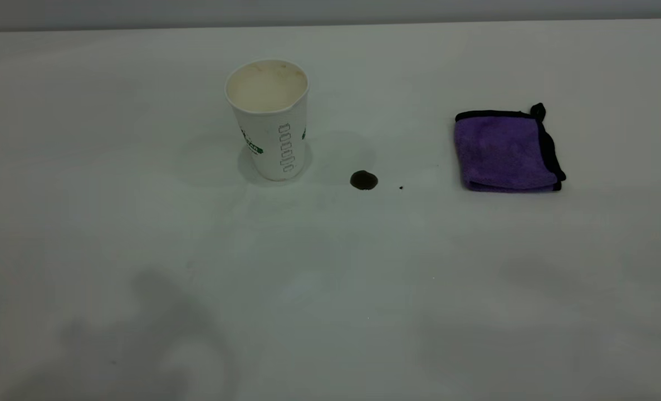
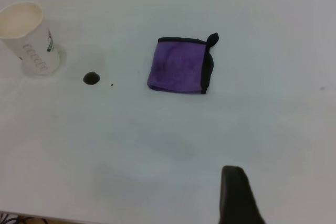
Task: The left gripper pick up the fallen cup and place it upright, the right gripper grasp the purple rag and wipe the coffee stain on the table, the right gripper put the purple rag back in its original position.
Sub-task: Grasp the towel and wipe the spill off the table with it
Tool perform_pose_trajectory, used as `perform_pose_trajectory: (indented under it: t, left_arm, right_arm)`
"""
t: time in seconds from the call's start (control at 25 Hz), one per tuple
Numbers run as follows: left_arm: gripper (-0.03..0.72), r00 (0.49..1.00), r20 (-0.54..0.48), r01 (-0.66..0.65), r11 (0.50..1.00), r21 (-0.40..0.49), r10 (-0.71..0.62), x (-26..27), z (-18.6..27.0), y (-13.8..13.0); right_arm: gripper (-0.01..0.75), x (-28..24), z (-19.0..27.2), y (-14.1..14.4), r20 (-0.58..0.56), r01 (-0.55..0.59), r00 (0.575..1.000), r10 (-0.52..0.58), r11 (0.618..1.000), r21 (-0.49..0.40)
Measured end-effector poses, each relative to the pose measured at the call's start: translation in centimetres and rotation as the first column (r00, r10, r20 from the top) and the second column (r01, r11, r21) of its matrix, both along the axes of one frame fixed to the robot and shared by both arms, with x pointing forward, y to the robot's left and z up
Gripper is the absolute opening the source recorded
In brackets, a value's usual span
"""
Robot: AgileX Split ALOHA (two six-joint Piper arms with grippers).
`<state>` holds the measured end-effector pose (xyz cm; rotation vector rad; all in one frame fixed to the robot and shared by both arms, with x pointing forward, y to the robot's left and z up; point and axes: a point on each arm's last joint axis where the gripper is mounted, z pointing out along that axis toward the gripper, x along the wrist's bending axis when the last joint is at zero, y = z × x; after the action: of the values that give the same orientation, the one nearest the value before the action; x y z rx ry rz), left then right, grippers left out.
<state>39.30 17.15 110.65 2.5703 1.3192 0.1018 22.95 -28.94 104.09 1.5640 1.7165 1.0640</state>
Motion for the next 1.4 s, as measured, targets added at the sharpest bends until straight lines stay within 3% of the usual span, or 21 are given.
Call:
perform_pose_trajectory:
  t: [0.16, 0.32, 0.64, 1.04, 1.2, 1.4]
  left_arm:
    - [0.515, 0.997, -0.074, 0.004, 0.993, 0.121, 0.005, -3.1, -4.8, 3.0]
    - [0.515, 0.998, -0.064, 0.011, 0.985, 0.172, 0.000, -5.8, -7.8, 5.7]
    - [0.515, 0.994, 0.113, -0.003, 0.998, 0.059, -0.003, -9.4, -8.6, 9.0]
    - [0.515, 0.932, 0.358, -0.004, 0.988, -0.153, 0.059, -13.0, -7.0, 12.0]
    - [0.515, 0.888, 0.412, -0.127, 0.971, -0.204, 0.203, -14.0, -6.9, 13.0]
    - [0.515, 0.789, 0.453, -0.339, 0.909, -0.241, 0.414, -14.9, -6.8, 13.6]
  right_arm:
    - [0.487, 0.0, 0.0, 0.0, 0.000, 0.000, 1.000, 0.000, 1.000, 0.000]
    - [0.487, 0.0, 0.0, 0.0, 0.000, 0.000, 1.000, 0.000, 1.000, 0.000]
    - [0.487, 0.0, 0.0, 0.0, 0.000, 0.000, 1.000, 0.000, 1.000, 0.000]
    - [0.487, 0.0, 0.0, 0.0, 0.001, 0.000, 1.000, 0.000, 1.000, 0.000]
    - [0.487, 0.0, 0.0, 0.0, 0.001, 0.000, 1.000, 0.000, 1.000, 0.000]
    - [0.487, 0.0, 0.0, 0.0, 0.001, 0.000, 1.000, 0.000, 1.000, 0.000]
